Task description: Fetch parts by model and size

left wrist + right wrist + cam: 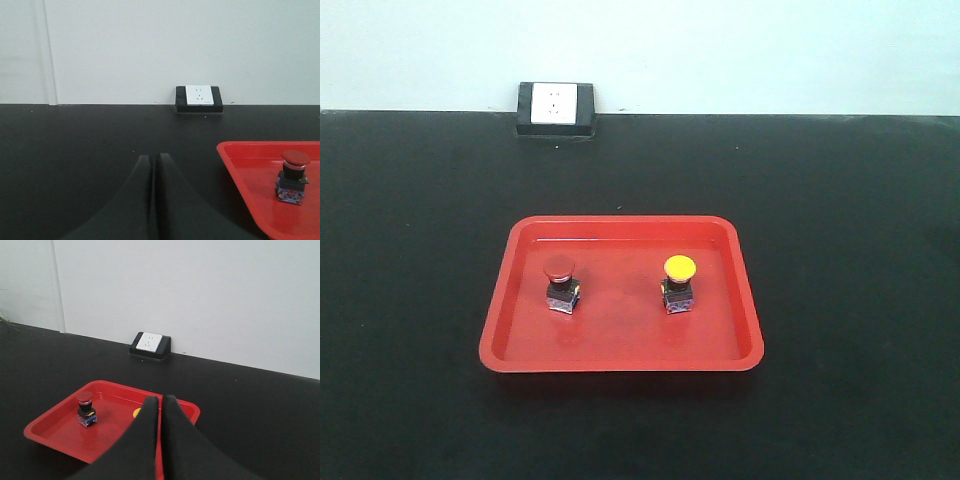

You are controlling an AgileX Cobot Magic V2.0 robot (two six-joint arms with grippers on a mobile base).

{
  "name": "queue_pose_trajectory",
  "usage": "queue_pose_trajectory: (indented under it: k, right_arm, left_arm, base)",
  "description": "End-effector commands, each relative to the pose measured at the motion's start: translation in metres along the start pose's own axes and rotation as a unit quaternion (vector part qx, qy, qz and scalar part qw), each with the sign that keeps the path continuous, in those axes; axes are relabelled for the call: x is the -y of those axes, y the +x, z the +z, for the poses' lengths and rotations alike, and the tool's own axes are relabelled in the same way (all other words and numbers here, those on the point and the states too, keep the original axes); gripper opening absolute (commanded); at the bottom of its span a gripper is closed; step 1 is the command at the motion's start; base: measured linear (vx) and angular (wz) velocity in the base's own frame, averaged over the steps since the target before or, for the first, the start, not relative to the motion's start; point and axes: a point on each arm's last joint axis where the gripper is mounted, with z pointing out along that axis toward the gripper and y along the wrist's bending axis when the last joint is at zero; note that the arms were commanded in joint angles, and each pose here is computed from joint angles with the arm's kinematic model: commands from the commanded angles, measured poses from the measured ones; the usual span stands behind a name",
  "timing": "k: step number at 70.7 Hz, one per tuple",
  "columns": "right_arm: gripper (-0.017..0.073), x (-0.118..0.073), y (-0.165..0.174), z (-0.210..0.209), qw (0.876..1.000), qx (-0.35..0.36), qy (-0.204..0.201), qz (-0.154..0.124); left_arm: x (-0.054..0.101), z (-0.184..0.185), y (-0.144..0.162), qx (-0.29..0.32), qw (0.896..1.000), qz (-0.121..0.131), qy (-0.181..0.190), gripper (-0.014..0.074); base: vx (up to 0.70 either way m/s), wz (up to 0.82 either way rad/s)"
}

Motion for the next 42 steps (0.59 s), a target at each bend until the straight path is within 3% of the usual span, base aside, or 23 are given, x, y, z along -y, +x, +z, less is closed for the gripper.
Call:
queue_pose_trajectory:
  k: [1,19,42]
  right_arm:
    - [-0.001,0.001,-0.012,0.0,0.999,0.039,0.005,-0.001]
    - [-0.001,0.002,-0.011,0.001,0.999,0.043,0.011,-0.011]
    - [-0.001,0.014,0.036,0.025,0.99,0.048,0.133,-0.024]
  left_arm:
    - [0.0,-0.001,-0.006,0.039,0.999,-0.004,0.001,-0.0006]
    - [0.0,-0.001,-0.006,0.039,0.999,-0.004,0.001,-0.0006]
    - [0.0,-0.001,-0.006,0.039,0.999,-0.004,0.001,-0.0006]
  base:
    - [0.0,0.0]
    - [0.0,0.0]
    - [0.0,0.0]
